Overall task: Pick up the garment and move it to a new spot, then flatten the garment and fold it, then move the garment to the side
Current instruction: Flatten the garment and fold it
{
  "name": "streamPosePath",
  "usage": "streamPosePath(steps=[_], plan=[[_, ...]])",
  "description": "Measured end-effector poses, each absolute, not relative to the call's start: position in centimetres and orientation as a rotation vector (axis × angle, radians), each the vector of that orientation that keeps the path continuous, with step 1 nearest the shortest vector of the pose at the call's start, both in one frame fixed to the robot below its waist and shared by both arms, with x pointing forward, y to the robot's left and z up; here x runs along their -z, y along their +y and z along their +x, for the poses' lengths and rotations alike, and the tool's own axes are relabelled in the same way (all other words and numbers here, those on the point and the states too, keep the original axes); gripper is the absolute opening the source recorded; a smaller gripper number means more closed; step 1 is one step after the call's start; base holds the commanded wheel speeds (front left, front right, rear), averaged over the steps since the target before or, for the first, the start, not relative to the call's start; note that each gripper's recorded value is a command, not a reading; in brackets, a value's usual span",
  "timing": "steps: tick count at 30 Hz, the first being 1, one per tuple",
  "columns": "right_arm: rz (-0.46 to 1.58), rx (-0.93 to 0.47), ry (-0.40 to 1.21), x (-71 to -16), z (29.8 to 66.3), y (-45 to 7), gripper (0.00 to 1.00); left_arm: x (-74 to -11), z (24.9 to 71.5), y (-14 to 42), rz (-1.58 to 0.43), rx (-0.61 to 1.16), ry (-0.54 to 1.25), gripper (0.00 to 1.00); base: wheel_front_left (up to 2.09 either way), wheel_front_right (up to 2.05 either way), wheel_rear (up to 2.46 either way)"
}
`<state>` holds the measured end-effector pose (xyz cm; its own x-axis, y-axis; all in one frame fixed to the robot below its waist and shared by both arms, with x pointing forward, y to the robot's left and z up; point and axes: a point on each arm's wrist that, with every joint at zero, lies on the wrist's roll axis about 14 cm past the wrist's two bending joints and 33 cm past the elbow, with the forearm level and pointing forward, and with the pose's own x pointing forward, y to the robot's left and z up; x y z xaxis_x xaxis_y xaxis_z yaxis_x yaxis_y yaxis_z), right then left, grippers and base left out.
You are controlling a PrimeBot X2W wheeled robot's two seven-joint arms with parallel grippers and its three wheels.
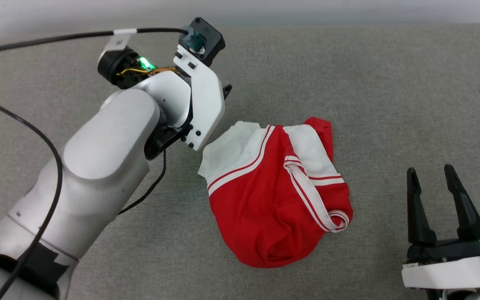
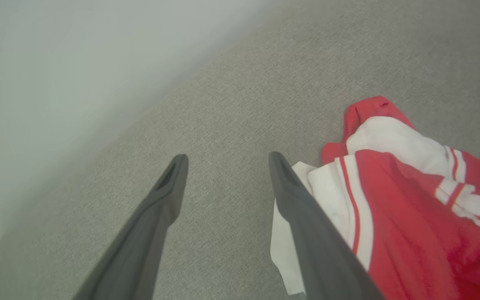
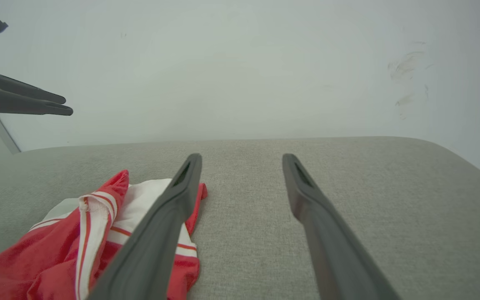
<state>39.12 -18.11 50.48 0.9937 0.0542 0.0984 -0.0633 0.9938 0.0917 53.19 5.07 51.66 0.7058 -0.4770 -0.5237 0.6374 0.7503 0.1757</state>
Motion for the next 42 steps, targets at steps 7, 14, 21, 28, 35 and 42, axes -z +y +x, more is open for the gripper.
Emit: streamPosePath(steps=[7,14,21,28,35,42], plan=[[0.095,-0.05,-0.071,-49.3,40.4,-18.4,1.0,-45.6,51.4,4.9,0.469,0.736,0.791,1.0,0.0,0.0,0.0],[0.094,-0.039,-0.048,-48.2,41.5,-18.7,1.0,-39.8,49.0,5.0,0.572,0.817,1.022,1.0,0.0,0.0,0.0],[0.09,-0.02,-0.029,-47.4,41.7,-19.4,1.0,-37.3,49.1,4.9,0.599,0.832,1.089,1.0,0.0,0.0,0.0],[0.09,-0.02,-0.038,-47.8,41.6,-19.4,1.0,-38.1,48.8,4.1,0.605,0.855,1.015,0.0,0.0,0.0,0.0],[0.104,-0.051,-0.059,-48.9,40.5,-18.3,1.0,-43.2,49.3,5.3,0.535,0.829,0.793,0.0,0.0,0.0,0.0],[0.113,-0.1,-0.093,-50.3,39.6,-16.7,1.0,-44.8,47.3,13.8,0.431,0.641,0.783,0.0,0.0,0.0,0.0]])
